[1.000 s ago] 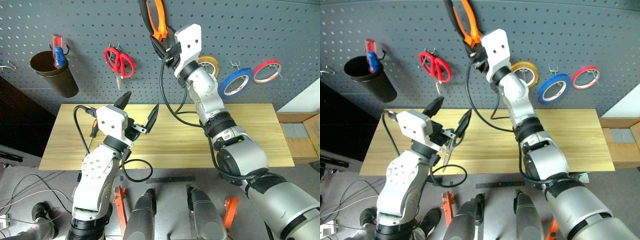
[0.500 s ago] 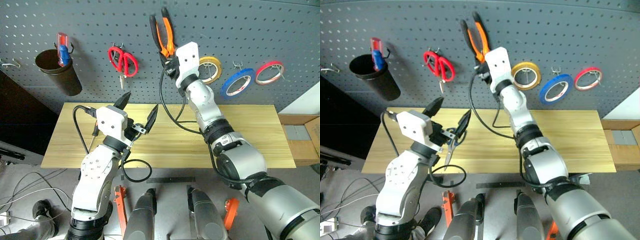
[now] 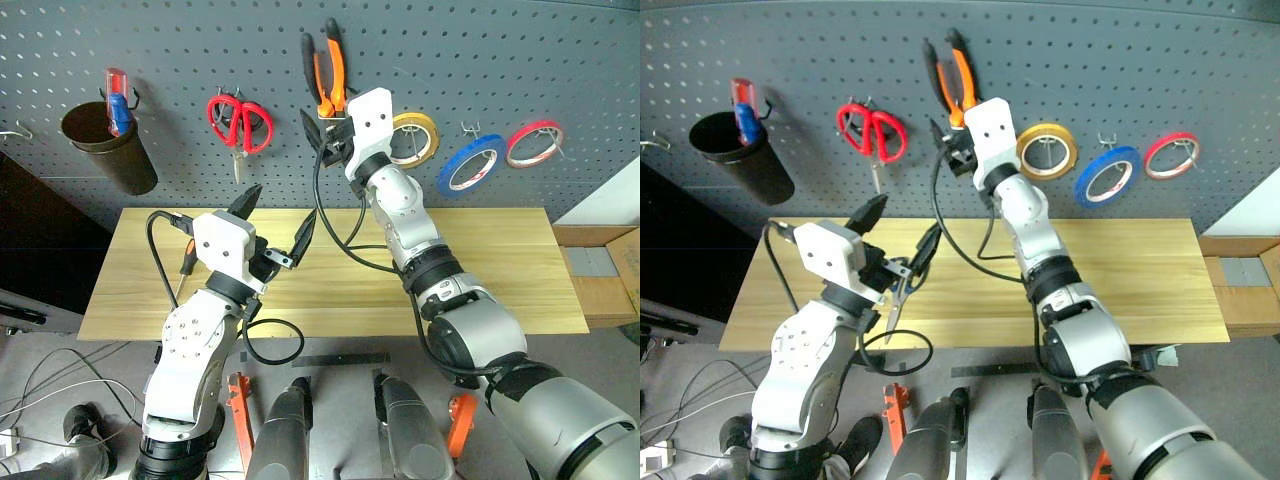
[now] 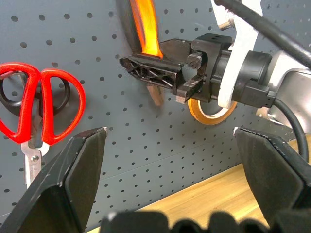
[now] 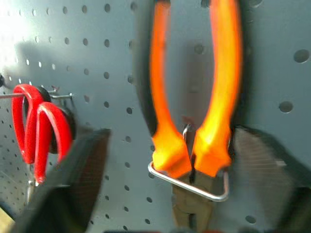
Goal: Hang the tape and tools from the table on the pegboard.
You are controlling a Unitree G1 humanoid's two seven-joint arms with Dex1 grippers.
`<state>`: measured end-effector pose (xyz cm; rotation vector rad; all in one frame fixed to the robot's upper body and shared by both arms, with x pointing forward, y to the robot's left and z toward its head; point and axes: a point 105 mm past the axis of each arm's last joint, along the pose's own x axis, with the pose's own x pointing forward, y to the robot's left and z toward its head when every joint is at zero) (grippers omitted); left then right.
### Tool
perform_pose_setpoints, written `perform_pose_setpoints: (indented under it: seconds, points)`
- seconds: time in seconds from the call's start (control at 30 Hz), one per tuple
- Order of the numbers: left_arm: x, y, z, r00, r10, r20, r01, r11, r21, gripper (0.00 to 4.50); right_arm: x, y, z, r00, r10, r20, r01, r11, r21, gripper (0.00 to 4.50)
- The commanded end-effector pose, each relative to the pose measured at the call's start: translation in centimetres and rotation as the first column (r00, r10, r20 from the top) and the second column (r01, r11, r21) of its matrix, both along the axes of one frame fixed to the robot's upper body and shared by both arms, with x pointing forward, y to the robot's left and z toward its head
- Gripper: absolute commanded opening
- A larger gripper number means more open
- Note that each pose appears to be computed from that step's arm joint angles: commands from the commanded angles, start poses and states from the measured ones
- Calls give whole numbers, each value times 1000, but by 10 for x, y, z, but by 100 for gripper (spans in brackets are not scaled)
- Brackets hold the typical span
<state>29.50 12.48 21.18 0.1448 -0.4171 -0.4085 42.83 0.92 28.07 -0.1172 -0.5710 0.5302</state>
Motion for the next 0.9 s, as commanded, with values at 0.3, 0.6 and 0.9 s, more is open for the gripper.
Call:
perform_pose_setpoints:
  seconds: [0.3,0.6,0.9]
  points:
    - [4,20,-12,993,61,-100,-68,996,-62,450,-33,-37,1,993,-91,77,91,996,-4,446]
    - [5,43,-66,930,129,-345,-151,988,-39,450,-88,-83,-28,993,-115,-40,113,992,-53,446]
    - [9,57,-141,608,221,-763,-243,966,87,450,-136,-68,-153,796,151,-586,-339,913,-227,446]
